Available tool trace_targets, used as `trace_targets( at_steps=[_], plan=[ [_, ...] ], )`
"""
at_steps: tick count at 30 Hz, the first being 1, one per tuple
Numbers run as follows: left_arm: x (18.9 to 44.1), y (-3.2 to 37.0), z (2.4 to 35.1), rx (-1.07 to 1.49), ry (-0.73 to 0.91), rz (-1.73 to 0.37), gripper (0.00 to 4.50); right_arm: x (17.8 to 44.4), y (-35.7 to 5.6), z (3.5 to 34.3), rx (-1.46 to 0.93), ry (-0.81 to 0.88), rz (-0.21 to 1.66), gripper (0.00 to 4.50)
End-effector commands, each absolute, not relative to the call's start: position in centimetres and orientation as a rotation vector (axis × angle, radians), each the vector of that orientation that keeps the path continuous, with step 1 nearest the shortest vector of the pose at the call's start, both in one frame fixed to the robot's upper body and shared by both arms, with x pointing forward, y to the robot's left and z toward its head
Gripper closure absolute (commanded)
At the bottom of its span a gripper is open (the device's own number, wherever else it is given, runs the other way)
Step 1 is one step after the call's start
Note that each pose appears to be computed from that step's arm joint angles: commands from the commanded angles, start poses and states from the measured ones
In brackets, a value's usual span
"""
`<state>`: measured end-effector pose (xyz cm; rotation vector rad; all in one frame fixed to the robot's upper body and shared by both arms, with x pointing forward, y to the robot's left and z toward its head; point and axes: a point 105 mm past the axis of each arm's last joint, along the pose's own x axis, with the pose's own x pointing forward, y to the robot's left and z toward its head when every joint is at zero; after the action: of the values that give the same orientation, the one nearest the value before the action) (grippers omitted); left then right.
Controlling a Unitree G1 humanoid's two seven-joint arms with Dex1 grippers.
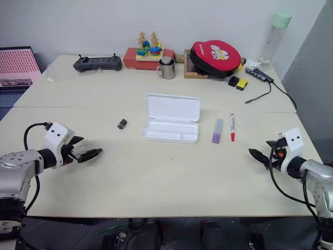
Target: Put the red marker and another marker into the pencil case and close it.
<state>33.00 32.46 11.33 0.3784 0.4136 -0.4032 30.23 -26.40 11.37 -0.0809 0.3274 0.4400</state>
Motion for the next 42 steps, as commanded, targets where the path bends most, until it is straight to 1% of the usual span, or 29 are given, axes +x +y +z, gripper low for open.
trace_targets(
  at_steps=[1, 6, 11, 13, 15, 18, 20, 22, 24, 26, 30, 32, 36, 38, 39, 40, 41, 42],
  plan=[
    [33.2, 32.5, 12.5, 0.404, 0.377, -0.393, 0.00, 30.2, -26.4, 12.3, -0.098, 0.294, 0.437, 0.08],
    [33.0, 32.9, 12.2, 0.400, 0.383, -0.375, 0.00, 30.4, -26.7, 12.5, -0.099, 0.289, 0.424, 0.08],
    [32.8, 33.0, 12.5, 0.384, 0.372, -0.370, 0.00, 30.6, -25.7, 12.5, -0.098, 0.282, 0.466, 0.08],
    [32.8, 32.8, 12.6, 0.378, 0.363, -0.377, 0.00, 31.2, -24.9, 13.4, -0.111, 0.257, 0.495, 0.08],
    [32.9, 31.4, 13.1, 0.357, 0.332, -0.426, 0.00, 31.4, -23.4, 14.7, -0.114, 0.221, 0.566, 0.08],
    [33.1, 27.5, 15.2, 0.218, 0.196, -0.560, 0.00, 32.6, -21.0, 16.3, -0.115, 0.152, 0.634, 0.08],
    [32.3, 24.1, 15.9, 0.163, 0.148, -0.711, 0.00, 32.7, -18.2, 16.4, -0.122, 0.157, 0.744, 0.08],
    [31.4, 20.8, 16.4, 0.100, 0.113, -0.847, 0.00, 33.5, -14.6, 16.1, -0.159, 0.177, 0.870, 0.08],
    [31.0, 18.7, 17.1, 0.054, 0.082, -0.921, 0.00, 34.2, -11.9, 16.1, -0.194, 0.187, 0.959, 0.08],
    [31.1, 17.6, 17.5, 0.039, 0.058, -0.937, 0.00, 34.4, -9.6, 16.2, -0.202, 0.190, 1.041, 0.08],
    [31.0, 15.4, 17.9, 0.050, 0.012, -0.977, 0.00, 35.4, -6.3, 15.0, -0.266, 0.223, 1.158, 0.08],
    [30.9, 14.7, 17.9, 0.056, 0.007, -0.992, 0.00, 35.8, -5.5, 14.2, -0.291, 0.255, 1.185, 0.08],
    [30.8, 14.4, 17.9, 0.067, 0.009, -0.988, 0.00, 36.1, -4.9, 13.3, -0.331, 0.289, 1.217, 0.08],
    [30.9, 14.7, 18.6, 0.057, -0.018, -0.962, 0.00, 36.5, -4.7, 12.0, -0.372, 0.349, 1.220, 0.08],
    [30.9, 14.8, 19.0, 0.046, -0.033, -0.957, 0.00, 37.1, -4.8, 11.1, -0.400, 0.385, 1.190, 0.08],
    [30.7, 15.0, 19.3, 0.040, -0.041, -0.953, 0.00, 37.6, -5.1, 10.6, -0.428, 0.402, 1.163, 0.44],
    [30.7, 15.1, 19.4, 0.037, -0.043, -0.951, 0.00, 38.0, -5.2, 10.4, -0.445, 0.410, 1.147, 0.54],
    [30.7, 15.3, 19.5, 0.035, -0.044, -0.945, 0.00, 38.2, -5.1, 10.4, -0.451, 0.402, 1.149, 0.88]
  ],
)
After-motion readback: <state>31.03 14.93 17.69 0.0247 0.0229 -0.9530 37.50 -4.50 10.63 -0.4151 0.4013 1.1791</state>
